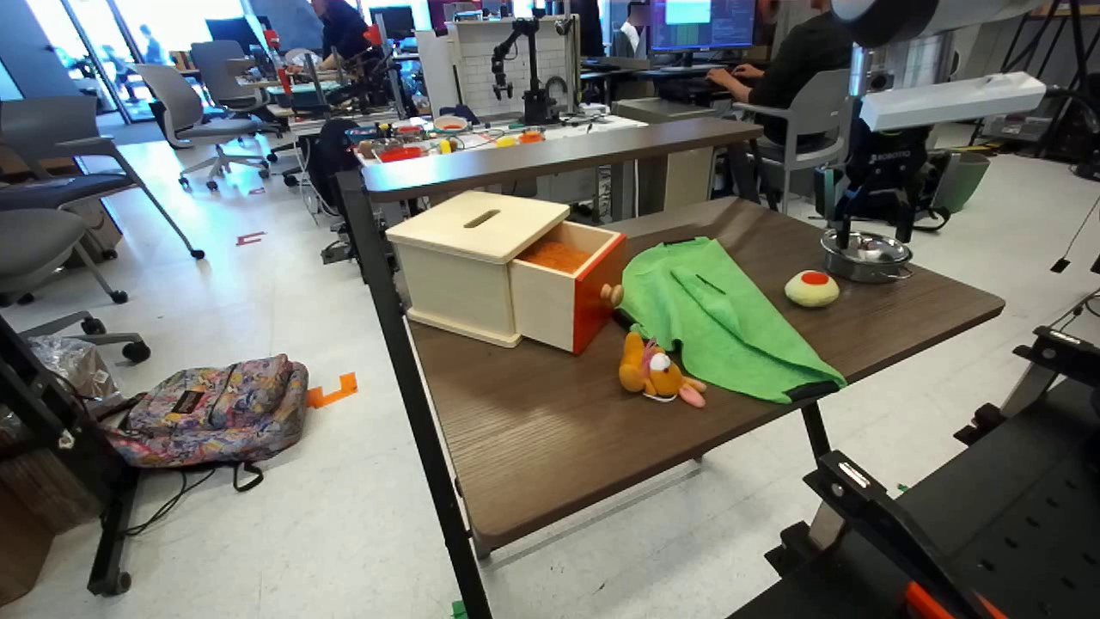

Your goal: Remove the lid from the pot

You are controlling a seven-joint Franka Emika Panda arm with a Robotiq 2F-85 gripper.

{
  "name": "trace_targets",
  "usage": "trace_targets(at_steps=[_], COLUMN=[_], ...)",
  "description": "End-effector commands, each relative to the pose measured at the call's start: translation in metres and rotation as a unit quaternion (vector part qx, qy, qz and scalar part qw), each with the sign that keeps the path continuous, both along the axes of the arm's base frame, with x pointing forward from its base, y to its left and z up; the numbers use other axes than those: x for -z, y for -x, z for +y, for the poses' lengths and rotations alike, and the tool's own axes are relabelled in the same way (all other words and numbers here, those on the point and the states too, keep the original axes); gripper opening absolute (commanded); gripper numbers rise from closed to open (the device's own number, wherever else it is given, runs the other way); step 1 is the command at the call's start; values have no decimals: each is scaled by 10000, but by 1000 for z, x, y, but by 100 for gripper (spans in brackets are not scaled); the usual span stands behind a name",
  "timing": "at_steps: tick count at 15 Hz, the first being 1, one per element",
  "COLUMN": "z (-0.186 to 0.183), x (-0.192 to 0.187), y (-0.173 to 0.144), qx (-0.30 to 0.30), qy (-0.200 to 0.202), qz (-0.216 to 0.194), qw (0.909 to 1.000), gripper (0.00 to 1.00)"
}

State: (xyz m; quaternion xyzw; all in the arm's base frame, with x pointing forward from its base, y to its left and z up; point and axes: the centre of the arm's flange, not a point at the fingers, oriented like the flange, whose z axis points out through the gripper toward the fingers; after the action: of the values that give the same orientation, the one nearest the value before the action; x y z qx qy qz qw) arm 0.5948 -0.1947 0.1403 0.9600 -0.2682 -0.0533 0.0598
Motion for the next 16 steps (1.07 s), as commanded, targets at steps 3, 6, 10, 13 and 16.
trace_targets(at_steps=[3, 6, 10, 13, 16], z=[-12, -15, -18, -15, -11], x=[2, -1, -4, -17, -39], y=[-11, -12, -11, -4, 3], qx=[49, 62, 76, 26, -84], qy=[-3, 3, -9, -105, -145], qz=[-161, -204, -228, -231, -385], qw=[9999, 9998, 9997, 9997, 9991], gripper=[27, 4, 5, 5, 5])
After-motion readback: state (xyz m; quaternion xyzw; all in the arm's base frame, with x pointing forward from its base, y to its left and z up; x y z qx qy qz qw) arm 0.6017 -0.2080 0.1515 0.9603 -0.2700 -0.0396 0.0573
